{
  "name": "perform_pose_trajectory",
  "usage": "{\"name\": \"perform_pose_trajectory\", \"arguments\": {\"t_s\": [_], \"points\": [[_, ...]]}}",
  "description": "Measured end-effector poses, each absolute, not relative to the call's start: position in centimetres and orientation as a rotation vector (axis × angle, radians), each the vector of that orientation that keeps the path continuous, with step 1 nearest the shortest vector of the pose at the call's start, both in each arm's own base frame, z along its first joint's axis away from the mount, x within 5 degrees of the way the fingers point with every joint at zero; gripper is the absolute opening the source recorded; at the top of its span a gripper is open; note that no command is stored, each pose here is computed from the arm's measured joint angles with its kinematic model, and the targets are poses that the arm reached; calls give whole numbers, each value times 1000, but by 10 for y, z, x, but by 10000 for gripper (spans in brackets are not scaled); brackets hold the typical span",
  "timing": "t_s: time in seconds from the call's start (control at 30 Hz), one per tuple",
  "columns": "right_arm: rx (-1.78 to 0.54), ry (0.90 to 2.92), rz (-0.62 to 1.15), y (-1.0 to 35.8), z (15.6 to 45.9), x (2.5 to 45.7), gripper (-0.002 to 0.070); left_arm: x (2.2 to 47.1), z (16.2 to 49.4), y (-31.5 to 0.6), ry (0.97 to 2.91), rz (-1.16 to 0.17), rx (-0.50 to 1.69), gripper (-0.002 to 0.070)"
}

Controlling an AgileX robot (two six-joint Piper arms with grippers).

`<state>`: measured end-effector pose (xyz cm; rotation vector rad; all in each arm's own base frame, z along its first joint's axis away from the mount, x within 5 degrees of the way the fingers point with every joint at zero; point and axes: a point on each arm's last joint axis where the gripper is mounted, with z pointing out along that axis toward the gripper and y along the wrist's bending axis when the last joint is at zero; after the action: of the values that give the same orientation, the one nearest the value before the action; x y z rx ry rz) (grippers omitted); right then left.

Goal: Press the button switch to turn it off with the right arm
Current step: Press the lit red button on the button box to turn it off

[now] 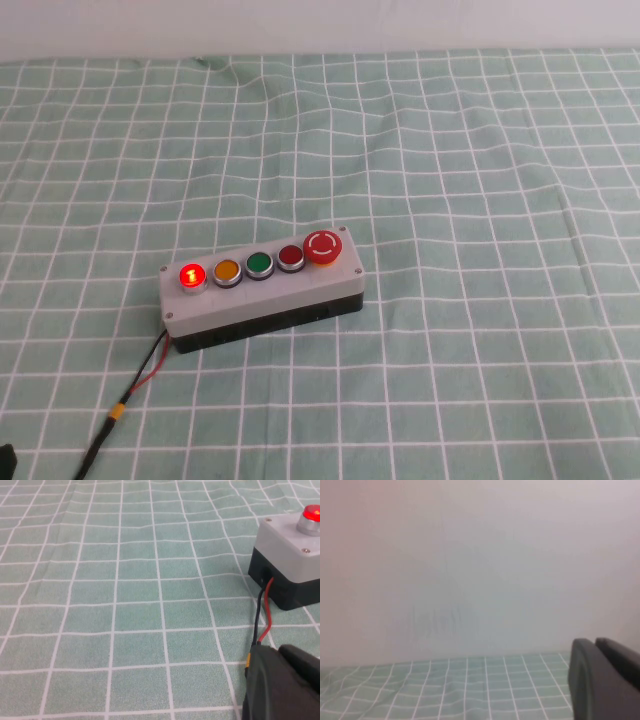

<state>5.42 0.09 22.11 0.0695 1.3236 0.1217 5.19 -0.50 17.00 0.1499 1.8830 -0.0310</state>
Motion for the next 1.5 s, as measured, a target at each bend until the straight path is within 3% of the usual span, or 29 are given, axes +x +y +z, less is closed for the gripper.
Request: {"name": "perform_pose_trajectory", "arguments": {"t_s": [0.17,0.4,0.73,1.3,1.5], "points": [[70,1334,121,1,220,54,-16,52,170,-5,1883,-31,150,-3],[79,1598,115,1,196,57,-16,52,170,-5,1883,-31,150,-3],[87,1762,115,2,181,55,-16,52,170,-5,1883,-31,150,-3],[113,1804,150,3,177,54,-16,52,170,-5,1883,-31,150,-3],[113,1721,152,3,185,56,-16,52,170,-5,1883,-31,150,-3]]}}
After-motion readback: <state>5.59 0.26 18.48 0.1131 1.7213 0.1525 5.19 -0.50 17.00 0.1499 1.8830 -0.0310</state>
